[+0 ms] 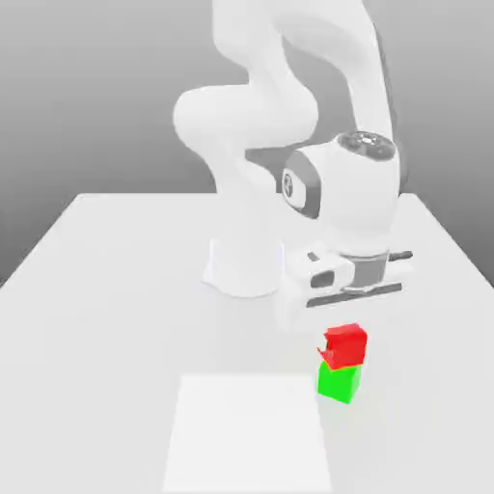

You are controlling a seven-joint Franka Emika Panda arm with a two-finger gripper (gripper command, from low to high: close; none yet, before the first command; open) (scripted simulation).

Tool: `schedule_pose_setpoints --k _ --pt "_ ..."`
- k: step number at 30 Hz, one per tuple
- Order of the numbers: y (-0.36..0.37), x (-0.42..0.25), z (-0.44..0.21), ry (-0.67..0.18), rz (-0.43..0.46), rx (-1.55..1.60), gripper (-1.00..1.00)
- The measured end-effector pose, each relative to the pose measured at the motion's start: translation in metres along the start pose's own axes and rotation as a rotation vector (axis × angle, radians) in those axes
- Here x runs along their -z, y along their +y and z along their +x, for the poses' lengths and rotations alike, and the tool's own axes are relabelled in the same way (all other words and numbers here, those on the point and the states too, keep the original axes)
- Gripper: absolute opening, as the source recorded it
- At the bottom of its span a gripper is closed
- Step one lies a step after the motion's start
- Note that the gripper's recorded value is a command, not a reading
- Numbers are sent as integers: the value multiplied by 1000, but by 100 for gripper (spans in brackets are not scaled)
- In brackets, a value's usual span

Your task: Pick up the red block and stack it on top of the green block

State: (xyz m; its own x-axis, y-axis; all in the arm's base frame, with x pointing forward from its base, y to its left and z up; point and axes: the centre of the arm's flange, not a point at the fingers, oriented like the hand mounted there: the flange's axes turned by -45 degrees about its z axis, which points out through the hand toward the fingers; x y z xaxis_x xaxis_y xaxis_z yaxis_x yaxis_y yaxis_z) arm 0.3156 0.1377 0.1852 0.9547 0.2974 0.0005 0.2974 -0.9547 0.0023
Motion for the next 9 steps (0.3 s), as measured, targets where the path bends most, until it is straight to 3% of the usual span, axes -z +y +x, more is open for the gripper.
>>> schedule_pose_setpoints --k 9 --pt "-1 28 1 0 -2 4 100"
